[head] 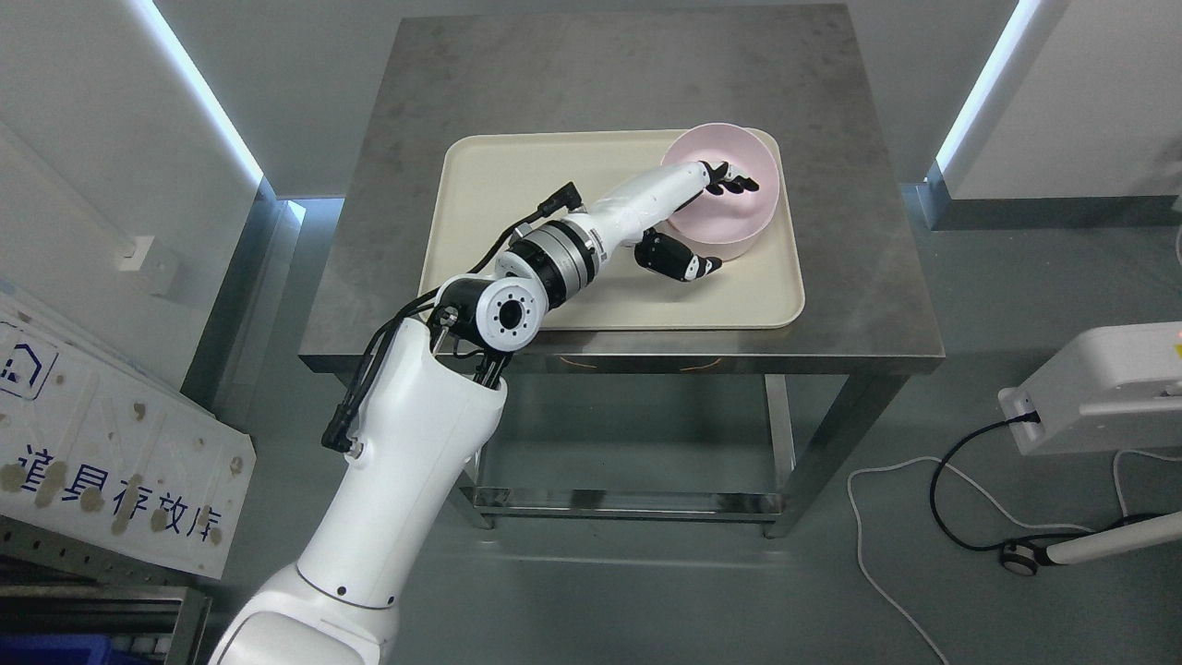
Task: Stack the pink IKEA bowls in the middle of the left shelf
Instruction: 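Reach the left hand into the stacked bowls and grip the rims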
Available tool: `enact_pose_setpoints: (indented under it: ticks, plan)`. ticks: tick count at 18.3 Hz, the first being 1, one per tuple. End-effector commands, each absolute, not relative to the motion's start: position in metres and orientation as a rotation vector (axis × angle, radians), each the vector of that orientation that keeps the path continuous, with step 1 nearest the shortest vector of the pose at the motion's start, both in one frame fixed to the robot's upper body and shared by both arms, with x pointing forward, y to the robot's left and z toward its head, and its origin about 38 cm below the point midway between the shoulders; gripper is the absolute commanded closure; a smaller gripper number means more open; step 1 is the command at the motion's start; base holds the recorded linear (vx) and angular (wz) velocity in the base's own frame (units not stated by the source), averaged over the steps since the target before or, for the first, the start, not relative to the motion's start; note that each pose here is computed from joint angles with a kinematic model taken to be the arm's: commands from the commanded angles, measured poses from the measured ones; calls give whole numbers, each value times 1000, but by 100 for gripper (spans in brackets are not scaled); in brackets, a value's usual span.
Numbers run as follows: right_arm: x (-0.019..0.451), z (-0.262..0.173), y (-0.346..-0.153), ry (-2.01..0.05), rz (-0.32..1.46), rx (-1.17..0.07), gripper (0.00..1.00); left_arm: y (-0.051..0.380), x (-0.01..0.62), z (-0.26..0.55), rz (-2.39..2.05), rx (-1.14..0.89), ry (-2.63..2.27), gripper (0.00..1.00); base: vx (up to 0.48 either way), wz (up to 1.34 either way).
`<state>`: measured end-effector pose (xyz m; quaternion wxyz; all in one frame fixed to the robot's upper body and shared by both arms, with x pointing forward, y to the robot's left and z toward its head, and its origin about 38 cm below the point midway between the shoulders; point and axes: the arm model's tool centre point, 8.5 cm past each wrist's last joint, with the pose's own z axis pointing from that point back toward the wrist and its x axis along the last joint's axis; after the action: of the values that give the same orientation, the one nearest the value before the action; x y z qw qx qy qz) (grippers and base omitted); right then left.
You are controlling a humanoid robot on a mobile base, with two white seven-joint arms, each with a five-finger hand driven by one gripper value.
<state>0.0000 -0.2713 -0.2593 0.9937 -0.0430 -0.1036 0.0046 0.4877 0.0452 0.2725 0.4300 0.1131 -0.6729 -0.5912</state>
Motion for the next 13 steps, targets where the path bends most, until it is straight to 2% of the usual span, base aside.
enact_pose_setpoints:
  ticks: [1,4,13]
  plan:
    - [6,-258,-283,-225,6,-105,0,39,483,266,-1614,444,-1610,37,0,0]
    - [6,-258,-283,-225,6,-105,0,34,486,254,-1653,444,-1567,40,0,0]
    - [6,-258,-283,-225,6,-105,0,54,503,247,-1774,534,-1577,69,0,0]
